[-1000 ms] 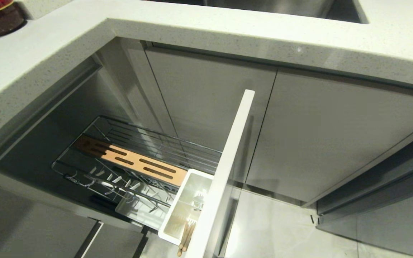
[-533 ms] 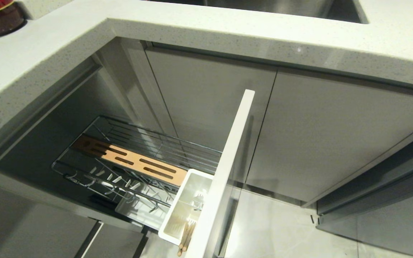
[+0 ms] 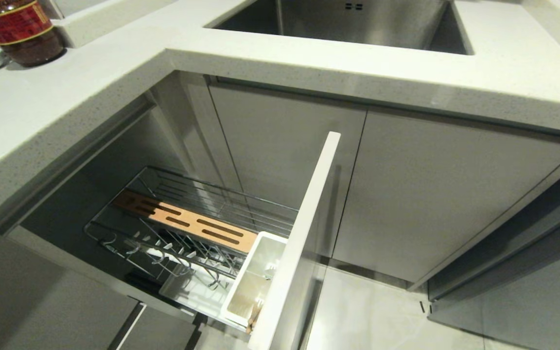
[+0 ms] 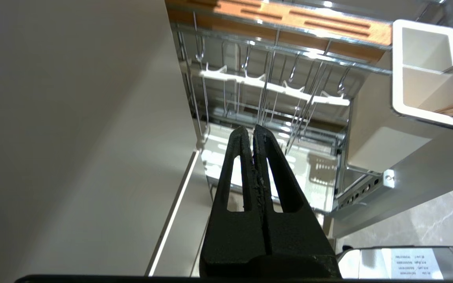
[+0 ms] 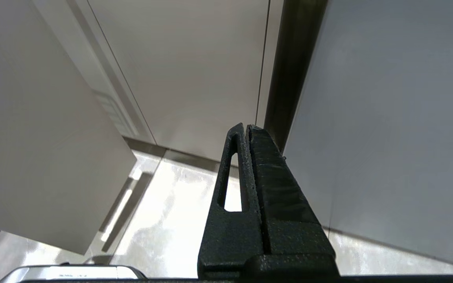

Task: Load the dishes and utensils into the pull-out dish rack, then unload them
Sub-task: Close the cupboard

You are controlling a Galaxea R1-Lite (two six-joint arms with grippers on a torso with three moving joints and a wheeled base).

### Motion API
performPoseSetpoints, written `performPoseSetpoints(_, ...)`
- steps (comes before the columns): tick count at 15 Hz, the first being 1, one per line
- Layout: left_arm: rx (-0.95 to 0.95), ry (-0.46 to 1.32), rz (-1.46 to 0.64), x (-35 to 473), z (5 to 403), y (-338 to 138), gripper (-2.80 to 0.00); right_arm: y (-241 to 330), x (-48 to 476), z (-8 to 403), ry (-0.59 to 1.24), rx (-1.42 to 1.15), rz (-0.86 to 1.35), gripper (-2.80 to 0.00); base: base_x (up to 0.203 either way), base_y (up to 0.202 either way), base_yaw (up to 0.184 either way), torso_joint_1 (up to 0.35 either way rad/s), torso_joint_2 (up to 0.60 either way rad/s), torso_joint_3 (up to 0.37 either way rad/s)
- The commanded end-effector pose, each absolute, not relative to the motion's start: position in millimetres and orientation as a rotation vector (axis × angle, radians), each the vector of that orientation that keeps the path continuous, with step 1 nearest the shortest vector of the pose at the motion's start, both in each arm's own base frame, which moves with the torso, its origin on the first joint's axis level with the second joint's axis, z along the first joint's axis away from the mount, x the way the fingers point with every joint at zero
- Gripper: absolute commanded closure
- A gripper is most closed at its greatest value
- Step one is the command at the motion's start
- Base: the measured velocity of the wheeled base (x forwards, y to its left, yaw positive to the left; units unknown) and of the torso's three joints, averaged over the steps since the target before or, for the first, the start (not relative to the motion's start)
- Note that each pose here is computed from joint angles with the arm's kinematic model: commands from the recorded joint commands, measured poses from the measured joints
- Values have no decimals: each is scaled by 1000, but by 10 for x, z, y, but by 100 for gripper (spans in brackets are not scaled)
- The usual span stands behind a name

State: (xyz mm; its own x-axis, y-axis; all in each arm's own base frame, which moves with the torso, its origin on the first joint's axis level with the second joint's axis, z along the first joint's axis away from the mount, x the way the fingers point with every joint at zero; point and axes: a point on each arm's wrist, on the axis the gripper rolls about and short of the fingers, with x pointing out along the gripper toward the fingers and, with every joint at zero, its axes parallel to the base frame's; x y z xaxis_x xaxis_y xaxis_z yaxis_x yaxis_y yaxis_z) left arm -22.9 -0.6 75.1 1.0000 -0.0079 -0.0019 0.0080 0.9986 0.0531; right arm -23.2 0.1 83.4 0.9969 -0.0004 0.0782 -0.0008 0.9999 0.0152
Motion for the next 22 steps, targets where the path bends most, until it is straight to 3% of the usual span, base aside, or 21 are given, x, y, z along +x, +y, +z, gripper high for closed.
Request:
performPoseSetpoints(1,54,4,-8,-227,747,-6,0,1,-211,762,-54,15,0,0,0,0,0,7,2,202)
performPoseSetpoints(22,52,4,-11,-227,747,-7,0,1,-211,762,-54,15,0,0,0,0,0,2,1,202)
